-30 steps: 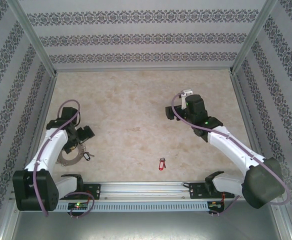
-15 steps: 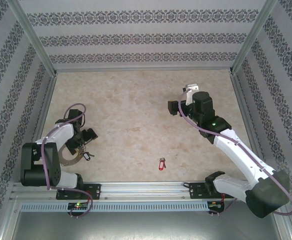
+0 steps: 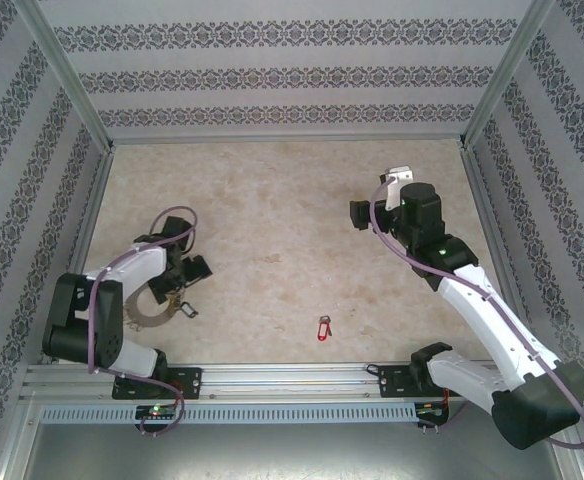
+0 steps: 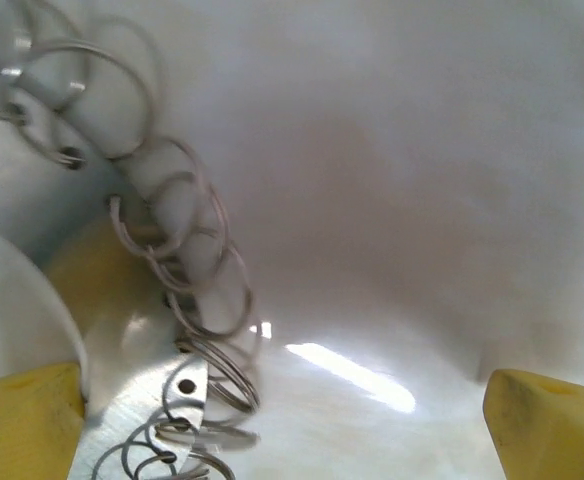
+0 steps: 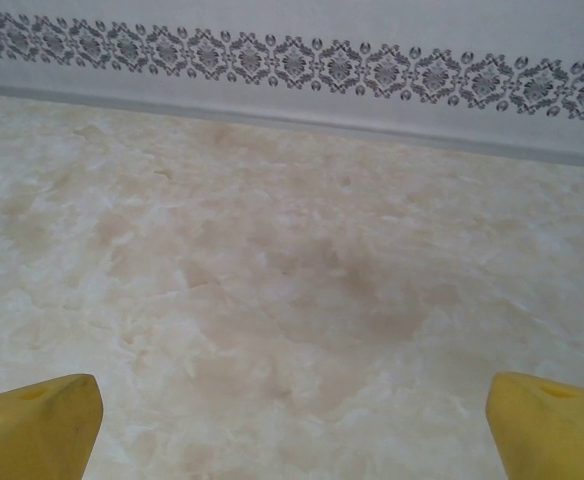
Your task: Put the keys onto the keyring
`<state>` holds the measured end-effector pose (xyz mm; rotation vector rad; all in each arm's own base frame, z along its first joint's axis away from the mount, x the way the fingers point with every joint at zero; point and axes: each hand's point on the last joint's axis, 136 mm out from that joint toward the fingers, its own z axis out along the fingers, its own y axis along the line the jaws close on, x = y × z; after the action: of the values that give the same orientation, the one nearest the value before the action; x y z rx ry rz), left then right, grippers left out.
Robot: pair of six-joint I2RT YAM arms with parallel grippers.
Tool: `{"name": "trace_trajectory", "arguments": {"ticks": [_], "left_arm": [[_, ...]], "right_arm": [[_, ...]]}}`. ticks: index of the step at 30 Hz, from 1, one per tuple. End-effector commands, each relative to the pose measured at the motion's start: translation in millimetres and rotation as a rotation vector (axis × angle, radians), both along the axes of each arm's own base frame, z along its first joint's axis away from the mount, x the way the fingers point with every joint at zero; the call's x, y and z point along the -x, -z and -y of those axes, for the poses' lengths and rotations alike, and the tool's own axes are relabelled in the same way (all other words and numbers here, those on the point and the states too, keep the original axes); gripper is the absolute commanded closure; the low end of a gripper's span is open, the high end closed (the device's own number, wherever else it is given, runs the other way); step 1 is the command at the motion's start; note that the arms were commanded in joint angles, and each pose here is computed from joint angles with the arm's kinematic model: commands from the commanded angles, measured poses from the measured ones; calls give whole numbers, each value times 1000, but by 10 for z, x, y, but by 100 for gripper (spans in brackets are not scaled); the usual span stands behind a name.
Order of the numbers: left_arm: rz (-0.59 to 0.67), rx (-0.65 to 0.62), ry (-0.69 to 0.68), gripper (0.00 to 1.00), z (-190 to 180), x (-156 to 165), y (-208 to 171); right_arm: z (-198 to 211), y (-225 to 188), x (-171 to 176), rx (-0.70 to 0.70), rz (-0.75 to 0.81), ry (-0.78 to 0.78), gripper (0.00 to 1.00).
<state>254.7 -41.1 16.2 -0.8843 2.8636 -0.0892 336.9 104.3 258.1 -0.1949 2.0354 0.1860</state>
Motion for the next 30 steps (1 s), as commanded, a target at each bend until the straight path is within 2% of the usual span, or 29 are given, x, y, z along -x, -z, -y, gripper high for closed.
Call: {"name": "trace_trajectory", "arguments": {"ticks": [1, 7, 10, 13, 18, 21, 28, 30], "left_arm": [[166, 358, 78, 0, 1047, -567, -199], [239, 520, 194, 0, 1944, -947, -445], [247, 552, 289, 0, 2263, -1001, -620], [243, 538, 342, 0, 2259, -932, -754], [216, 393, 488, 2, 1986, -681, -925], [199, 313, 616, 14, 1888, -619, -964], [253, 240, 978, 48, 2068, -646, -1061], [269, 206, 1059, 52, 2126, -673, -1027]], "right_arm": [[92, 40, 82, 21, -14, 19, 2], [247, 263, 263, -7, -72, 54, 2], [295, 374, 356, -29, -102, 62, 2], [310, 450, 418, -41, -120, 65, 2], [265, 585, 454, -66, -155, 53, 2], [231, 665, 486, -97, -181, 49, 2], [158, 879, 607, -215, -248, 52, 2], [144, 948, 626, -255, -271, 54, 2]]}}
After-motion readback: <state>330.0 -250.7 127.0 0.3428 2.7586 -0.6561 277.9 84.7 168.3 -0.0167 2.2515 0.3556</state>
